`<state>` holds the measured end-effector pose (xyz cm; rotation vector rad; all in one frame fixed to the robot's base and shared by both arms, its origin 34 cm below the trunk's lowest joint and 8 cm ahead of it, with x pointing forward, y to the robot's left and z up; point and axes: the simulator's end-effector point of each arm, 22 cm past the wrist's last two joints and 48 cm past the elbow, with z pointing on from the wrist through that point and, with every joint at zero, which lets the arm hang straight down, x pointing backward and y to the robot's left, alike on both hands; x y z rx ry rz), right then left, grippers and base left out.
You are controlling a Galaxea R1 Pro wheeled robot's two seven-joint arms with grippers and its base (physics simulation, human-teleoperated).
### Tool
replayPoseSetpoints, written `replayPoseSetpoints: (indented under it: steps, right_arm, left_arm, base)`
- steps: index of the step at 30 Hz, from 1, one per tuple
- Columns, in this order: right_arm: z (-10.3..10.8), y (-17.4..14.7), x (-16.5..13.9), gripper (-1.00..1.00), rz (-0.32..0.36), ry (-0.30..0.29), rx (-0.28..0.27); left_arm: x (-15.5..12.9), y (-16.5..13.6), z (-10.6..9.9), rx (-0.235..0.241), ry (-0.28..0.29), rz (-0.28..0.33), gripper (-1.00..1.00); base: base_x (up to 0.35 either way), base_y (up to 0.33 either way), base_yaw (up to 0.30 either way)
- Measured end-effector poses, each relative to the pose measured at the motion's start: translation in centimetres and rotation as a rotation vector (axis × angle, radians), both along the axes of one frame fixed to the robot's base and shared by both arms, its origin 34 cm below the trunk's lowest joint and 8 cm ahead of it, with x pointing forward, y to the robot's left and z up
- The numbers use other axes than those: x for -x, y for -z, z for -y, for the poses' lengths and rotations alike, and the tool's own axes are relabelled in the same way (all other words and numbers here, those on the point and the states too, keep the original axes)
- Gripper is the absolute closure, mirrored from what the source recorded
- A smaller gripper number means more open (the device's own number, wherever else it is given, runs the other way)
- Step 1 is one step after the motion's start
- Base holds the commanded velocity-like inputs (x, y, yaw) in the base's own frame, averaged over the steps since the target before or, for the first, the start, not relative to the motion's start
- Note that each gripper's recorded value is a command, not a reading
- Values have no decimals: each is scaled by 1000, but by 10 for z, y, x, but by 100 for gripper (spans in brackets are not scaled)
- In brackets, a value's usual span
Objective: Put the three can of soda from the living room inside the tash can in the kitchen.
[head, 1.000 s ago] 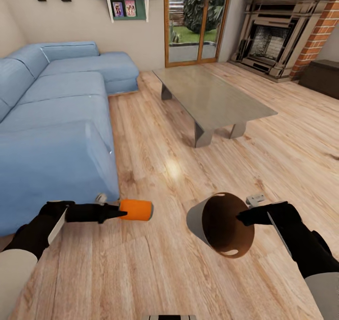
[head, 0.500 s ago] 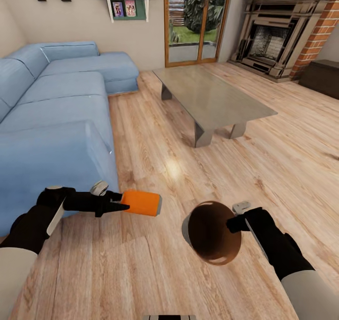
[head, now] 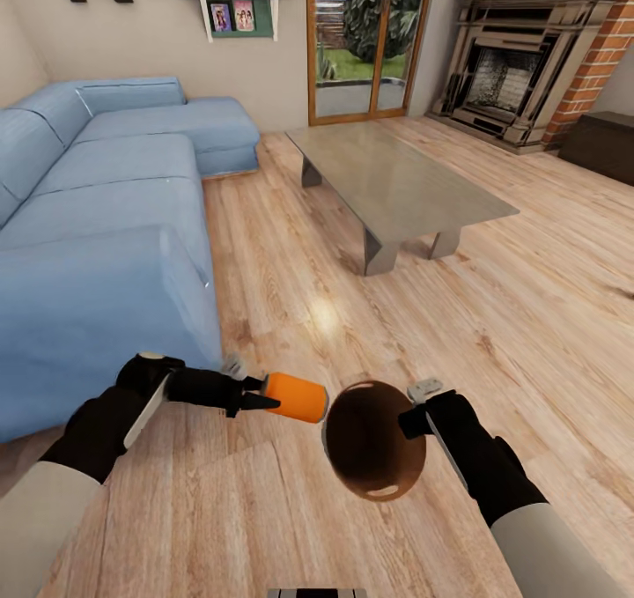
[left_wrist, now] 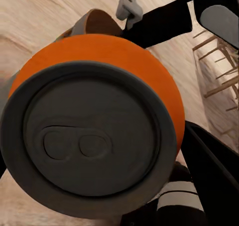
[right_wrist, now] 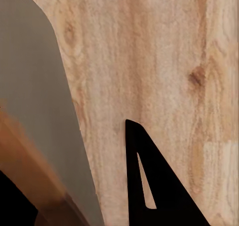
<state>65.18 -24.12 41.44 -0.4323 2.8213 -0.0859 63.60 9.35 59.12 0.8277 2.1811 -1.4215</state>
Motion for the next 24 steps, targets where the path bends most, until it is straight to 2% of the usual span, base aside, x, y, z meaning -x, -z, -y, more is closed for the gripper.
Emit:
replayPoseSetpoints:
  steps: [3,6,8,13,16,21,24]
  right_arm:
    - [-5,0,1,100,-5,4,-20]
    - [0,0,0,100,0,-2,4]
    - [2,0,0,100,1,-5,13]
    - [-4,1,2,100,-7,3,-16]
    - [-4,1,2,100,-6,-1,-9]
    - [-10,2,3,100,-9,-19,-11]
    - [-12,2,3,100,-7,-26,-5]
  left_arm:
    - [13,8,16,-25,43,-15,100]
    - [23,10,29,-38,82,-18,100]
    - [26,11,33,-48,89,-17,100]
    - [26,8,37,-52,96,-6,100]
    - [27,5,41,-48,98,-8,100]
    - [27,0,57,-32,100,-3,100]
    - [25,3,74,-47,86,3,100]
  base:
    - [0,0,0]
    - [0,0,0]
    - [0,0,0]
    - [0,0,0]
    - [0,0,0]
    - [0,0,0]
    - [0,0,0]
